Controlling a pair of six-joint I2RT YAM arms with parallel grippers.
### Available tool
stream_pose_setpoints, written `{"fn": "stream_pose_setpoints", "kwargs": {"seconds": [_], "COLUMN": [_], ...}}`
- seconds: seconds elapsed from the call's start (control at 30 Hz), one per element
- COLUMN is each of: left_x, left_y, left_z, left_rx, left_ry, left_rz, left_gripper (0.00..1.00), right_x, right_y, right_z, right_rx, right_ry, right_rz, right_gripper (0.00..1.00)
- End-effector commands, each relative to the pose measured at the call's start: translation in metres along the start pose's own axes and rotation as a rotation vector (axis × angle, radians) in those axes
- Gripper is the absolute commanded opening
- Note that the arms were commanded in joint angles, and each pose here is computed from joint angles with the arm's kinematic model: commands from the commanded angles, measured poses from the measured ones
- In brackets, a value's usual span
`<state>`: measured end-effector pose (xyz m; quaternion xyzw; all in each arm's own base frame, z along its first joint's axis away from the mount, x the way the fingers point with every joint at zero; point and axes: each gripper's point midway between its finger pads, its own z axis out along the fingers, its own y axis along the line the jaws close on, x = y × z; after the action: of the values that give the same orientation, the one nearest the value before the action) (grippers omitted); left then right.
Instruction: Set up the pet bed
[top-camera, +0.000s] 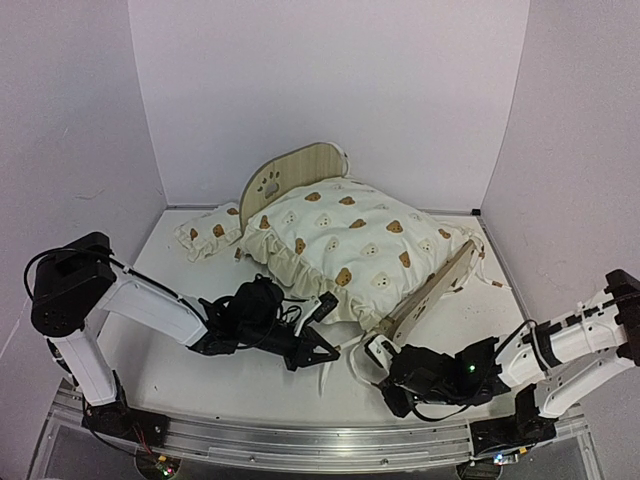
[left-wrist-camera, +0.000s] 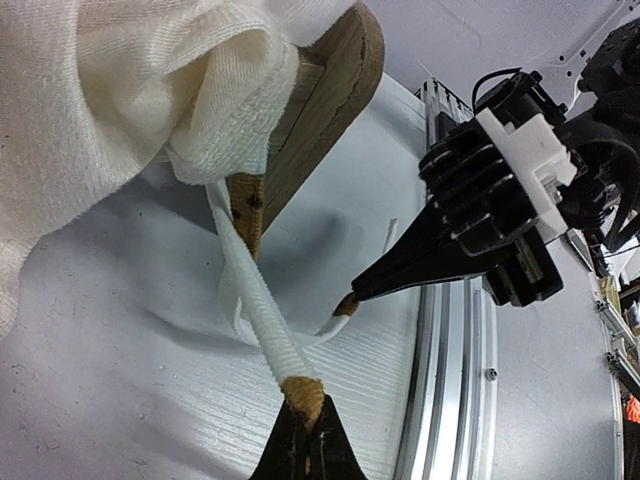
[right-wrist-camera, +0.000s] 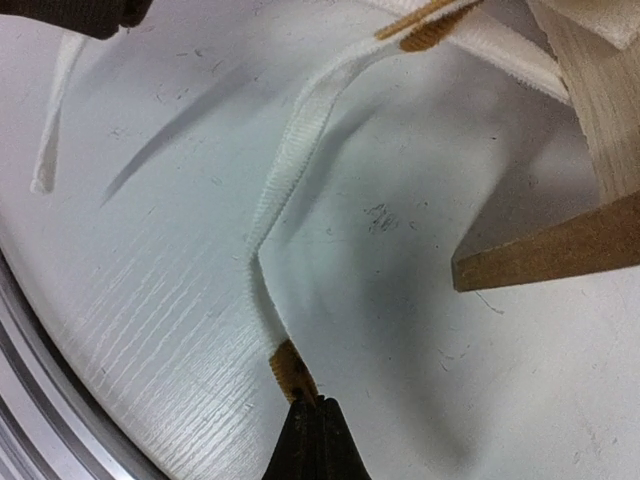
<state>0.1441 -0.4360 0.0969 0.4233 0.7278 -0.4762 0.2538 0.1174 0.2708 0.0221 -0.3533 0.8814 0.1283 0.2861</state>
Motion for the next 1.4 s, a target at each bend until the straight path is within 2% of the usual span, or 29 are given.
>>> {"fn": "stream_pose_setpoints", "kwargs": {"seconds": [0.0, 0.13, 0.33, 0.43, 0.57, 0.63, 0.77, 0.93, 0.97, 1.03, 1.2, 1.37], "left_x": [-0.031, -0.037, -0.044, -0.044, -0.046, -0.047, -0.045, -0.047, -0.047, -0.049, -0.051, -0.050], "left_y": [-0.026, -0.027, -0.029, -0.029, -0.029, -0.030, -0.028, -0.024, -0.023, -0.023, -0.023, -0.024], "left_z": [-0.002, 0.002, 0.007, 0.009, 0.009, 0.010, 0.012, 0.011, 0.010, 0.011, 0.009, 0.011], "left_rx": [0.089, 0.100, 0.118, 0.119, 0.125, 0.131, 0.128, 0.098, 0.095, 0.092, 0.087, 0.098], "left_ry": [-0.042, -0.039, -0.035, -0.030, -0.026, -0.023, -0.017, -0.032, -0.036, -0.039, -0.049, -0.041], "left_rz": [-0.007, -0.065, -0.138, -0.152, -0.185, -0.205, -0.229, -0.232, -0.234, -0.236, -0.236, -0.233], "left_gripper": [0.00, 0.00, 0.00, 0.00, 0.00, 0.00, 0.00, 0.00, 0.00, 0.00, 0.00, 0.00], "right_x": [-0.040, -0.043, -0.041, -0.036, -0.037, -0.043, -0.065, -0.097, -0.100, -0.109, -0.114, -0.120], "right_y": [0.011, 0.019, 0.022, 0.025, 0.025, 0.036, 0.073, 0.065, 0.065, 0.063, 0.062, 0.055], "right_z": [0.000, 0.004, 0.000, -0.001, -0.011, -0.024, -0.050, -0.052, -0.050, -0.043, -0.028, -0.025], "right_rx": [-0.007, -0.055, -0.095, -0.125, -0.138, -0.208, -0.449, -0.398, -0.400, -0.383, -0.367, -0.320], "right_ry": [-0.106, -0.110, -0.102, -0.079, -0.062, -0.071, -0.191, -0.337, -0.346, -0.347, -0.345, -0.366], "right_rz": [0.048, 0.069, 0.085, 0.082, 0.083, 0.071, 0.012, 0.063, 0.079, 0.118, 0.226, 0.242], "right_gripper": [0.00, 0.01, 0.12, 0.12, 0.25, 0.31, 0.47, 0.51, 0.49, 0.40, 0.32, 0.29]}}
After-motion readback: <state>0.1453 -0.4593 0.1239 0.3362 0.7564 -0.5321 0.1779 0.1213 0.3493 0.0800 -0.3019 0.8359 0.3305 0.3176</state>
